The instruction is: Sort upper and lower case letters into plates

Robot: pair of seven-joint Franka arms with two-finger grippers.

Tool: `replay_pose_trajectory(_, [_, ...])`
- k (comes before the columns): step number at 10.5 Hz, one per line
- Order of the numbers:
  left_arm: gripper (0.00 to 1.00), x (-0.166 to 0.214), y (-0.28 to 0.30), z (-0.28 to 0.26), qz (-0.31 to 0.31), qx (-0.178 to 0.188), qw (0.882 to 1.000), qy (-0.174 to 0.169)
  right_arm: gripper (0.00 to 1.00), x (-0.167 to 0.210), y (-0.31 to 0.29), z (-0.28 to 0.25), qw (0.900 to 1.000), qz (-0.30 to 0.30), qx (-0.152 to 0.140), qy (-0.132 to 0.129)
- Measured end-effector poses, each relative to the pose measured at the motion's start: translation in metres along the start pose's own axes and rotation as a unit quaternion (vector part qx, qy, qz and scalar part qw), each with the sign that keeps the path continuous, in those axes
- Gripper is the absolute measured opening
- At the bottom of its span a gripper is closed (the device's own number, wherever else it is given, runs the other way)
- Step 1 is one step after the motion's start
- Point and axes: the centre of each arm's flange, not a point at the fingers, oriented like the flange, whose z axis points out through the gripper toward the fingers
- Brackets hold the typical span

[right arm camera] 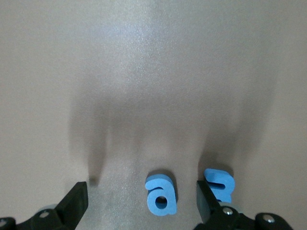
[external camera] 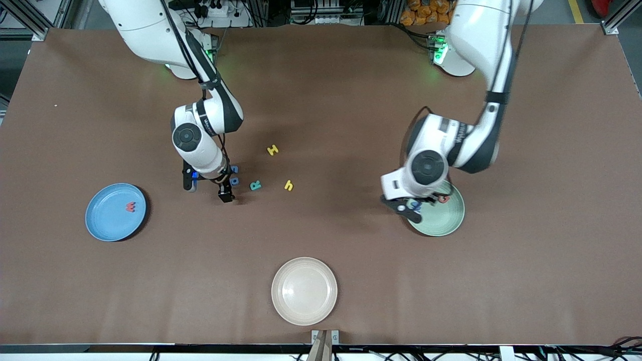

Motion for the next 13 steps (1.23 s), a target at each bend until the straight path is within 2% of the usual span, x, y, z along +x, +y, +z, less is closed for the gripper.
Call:
replay_pose_trajectory(2, [1.0, 0.022, 0.057, -0.007, -0.071, -0.019, 0.996, 0.044, 1.0, 0.0, 0.001, 0.0, 1.0, 0.0, -0.001, 0.0])
replay_pose_trajectory(5, [1.0, 0.035, 0.119, -0.028, -0.155, -0.058, 0.979, 0.12, 1.0, 0.0, 0.0, 0.0, 1.0, 0.0, 0.001, 0.0])
replay_pose_trajectory(9, [1.0, 0.019, 0.211, -0.038, -0.288, -0.123, 0.937, 0.157, 1.0, -0.002, -0.003, 0.006, 1.0, -0.002, 0.0, 0.002])
replay_pose_trajectory(11, [1.0, 0.011, 0.238, -0.037, -0.309, -0.135, 0.928, 0.158, 1.0, -0.002, -0.005, 0.01, 1.0, -0.002, -0.001, 0.003])
replay_pose_trajectory(13, [1.0, 0.007, 0.257, -0.034, -0.299, -0.162, 0.922, 0.188, 1.0, -0.003, -0.005, 0.011, 1.0, -0.003, -0.001, 0.004])
